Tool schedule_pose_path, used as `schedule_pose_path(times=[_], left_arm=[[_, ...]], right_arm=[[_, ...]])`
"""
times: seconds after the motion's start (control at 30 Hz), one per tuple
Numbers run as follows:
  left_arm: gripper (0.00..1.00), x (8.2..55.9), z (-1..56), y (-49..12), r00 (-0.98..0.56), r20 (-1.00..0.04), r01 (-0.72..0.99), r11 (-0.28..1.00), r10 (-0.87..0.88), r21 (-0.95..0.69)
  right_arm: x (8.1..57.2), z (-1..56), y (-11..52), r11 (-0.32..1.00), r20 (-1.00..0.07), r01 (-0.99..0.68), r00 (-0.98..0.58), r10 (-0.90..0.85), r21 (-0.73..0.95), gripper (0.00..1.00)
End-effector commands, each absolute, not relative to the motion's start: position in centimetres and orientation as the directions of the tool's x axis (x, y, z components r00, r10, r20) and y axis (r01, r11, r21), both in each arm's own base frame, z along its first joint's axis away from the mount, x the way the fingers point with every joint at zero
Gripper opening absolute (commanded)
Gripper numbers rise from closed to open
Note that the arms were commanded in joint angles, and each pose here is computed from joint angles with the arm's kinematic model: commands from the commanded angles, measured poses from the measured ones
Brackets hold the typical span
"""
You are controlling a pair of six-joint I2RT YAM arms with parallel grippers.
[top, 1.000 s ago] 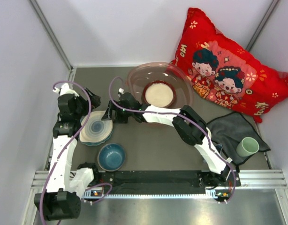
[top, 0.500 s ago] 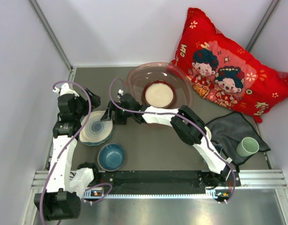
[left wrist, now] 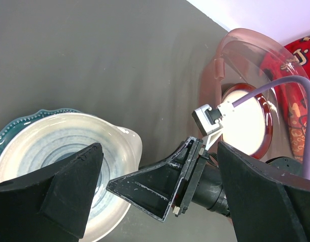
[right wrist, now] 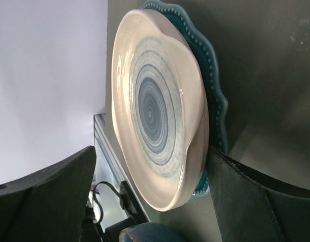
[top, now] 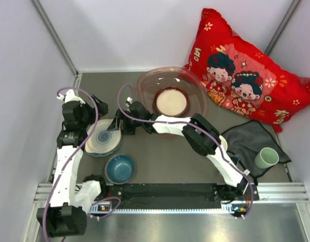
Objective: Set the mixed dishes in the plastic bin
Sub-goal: Pick up the plate at the center of the board.
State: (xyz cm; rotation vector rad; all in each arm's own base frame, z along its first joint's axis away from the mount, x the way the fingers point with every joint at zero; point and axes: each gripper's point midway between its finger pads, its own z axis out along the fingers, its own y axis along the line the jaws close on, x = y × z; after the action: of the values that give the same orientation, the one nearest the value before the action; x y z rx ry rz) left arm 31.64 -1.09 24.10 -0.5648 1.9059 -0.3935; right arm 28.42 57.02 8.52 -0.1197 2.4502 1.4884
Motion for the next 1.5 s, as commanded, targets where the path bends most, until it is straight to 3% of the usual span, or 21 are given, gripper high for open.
schedule_pose_path(times=[0.0,0.33,0.47,0.7,1.03,1.23,1.47], left_arm=[[0.99,32.1,25.4,-1.1,-0.294,-0.779,-0.176,0.833,-0.553,-0.525],[0.99,32.2,25.5,-1.1,-0.294,-0.778,-0.173,0.831,-0.556,-0.528],[0.99,32.1,25.5,-1.1,-0.294,-0.781,-0.171,0.834,-0.552,-0.525],[0.99,32.2,25.3,-1.2,-0.298,-0.778,-0.173,0.833,-0.553,-0.526],[0.99,32.2,25.3,-1.1,-0.294,-0.779,-0.174,0.833,-0.553,-0.526],[0.99,32.2,25.3,-1.1,-0.292,-0.778,-0.174,0.831,-0.556,-0.528],[0.99,32.1,25.6,-1.1,-0.283,-0.781,-0.172,0.831,-0.556,-0.529]], right_arm=[[28.7,8.6,57.5,0.425,-0.261,-0.207,-0.963,0.073,0.881,0.86],[28.0,8.3,58.1,0.425,-0.254,-0.207,-0.966,0.055,0.881,0.85],[28.0,8.1,58.2,0.427,-0.248,-0.202,-0.967,0.053,0.881,0.81],[28.2,8.0,58.1,0.428,-0.246,-0.197,-0.967,0.061,0.882,0.52],[28.1,8.1,58.0,0.42,-0.246,-0.2,-0.967,0.059,0.885,0.25],[28.1,8.5,57.8,0.411,-0.249,-0.203,-0.967,0.061,0.889,0.01],[28.2,10.3,57.7,0.376,-0.267,-0.224,-0.961,0.066,0.899,0.0]])
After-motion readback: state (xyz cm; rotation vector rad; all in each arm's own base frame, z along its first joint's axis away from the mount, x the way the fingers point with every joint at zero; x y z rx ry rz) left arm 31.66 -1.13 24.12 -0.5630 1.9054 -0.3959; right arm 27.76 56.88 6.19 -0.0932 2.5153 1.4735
